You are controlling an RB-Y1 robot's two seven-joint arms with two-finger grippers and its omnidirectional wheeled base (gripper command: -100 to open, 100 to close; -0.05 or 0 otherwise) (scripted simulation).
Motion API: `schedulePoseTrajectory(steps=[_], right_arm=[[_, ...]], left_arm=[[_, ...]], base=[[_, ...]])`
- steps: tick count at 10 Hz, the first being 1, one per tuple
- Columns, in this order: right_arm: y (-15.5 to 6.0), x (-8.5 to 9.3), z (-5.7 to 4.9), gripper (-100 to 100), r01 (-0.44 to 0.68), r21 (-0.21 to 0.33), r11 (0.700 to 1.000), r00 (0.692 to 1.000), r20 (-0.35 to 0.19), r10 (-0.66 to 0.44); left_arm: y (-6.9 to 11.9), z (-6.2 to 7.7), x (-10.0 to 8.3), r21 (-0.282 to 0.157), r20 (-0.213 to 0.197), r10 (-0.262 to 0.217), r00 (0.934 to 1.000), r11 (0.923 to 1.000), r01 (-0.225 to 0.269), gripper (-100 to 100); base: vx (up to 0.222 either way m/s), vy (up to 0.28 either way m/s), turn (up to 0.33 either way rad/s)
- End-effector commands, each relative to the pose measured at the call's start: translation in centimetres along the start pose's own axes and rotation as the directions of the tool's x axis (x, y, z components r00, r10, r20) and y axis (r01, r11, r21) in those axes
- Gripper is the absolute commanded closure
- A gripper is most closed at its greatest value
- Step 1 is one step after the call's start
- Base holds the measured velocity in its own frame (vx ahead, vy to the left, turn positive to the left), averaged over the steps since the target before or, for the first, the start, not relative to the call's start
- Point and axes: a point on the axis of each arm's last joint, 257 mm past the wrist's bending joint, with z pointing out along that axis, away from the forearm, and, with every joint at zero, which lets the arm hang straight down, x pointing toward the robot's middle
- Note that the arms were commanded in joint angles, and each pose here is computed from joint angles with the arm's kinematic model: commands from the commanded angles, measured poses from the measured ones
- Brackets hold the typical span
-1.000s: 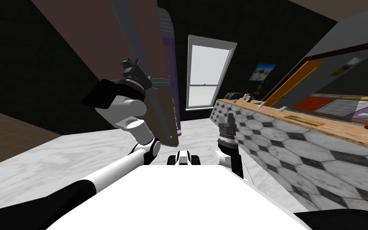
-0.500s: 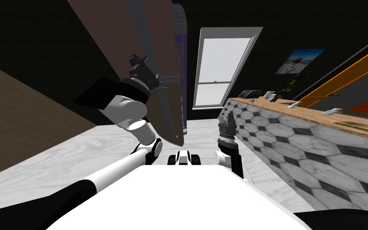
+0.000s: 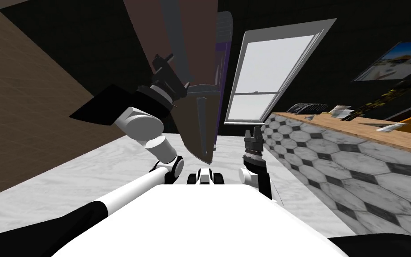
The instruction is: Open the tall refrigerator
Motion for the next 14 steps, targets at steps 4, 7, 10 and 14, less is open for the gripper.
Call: schedulePoseTrajectory(steps=[4,7,10,14], right_arm=[[0.0,0.0,0.0,0,0.0,0.0,1.0,1.0,0.0,0.0],[0.0,0.0,0.0,0,0.0,0.0,1.0,1.0,0.0,0.0],[0.0,0.0,0.0,0,0.0,0.0,1.0,1.0,0.0,0.0],[0.0,0.0,0.0,0,0.0,0.0,1.0,1.0,0.0,0.0]], left_arm=[[-0.8,-0.9,6.1,-0.013,-0.175,-0.117,0.9775,0.9931,0.117,100],[0.1,-1.4,8.4,-0.055,-0.23,-0.158,0.9603,0.9873,0.149,100],[-0.2,-2.1,9.7,-0.074,-0.275,-0.2,0.9404,0.9797,0.186,100],[-1.1,-3.1,11.3,-0.09,-0.336,-0.253,0.9072,0.9676,0.236,100]], base=[[0.0,0.132,0.236],[0.001,0.104,0.169],[0.001,0.218,-0.087],[0.024,0.273,-0.072]])
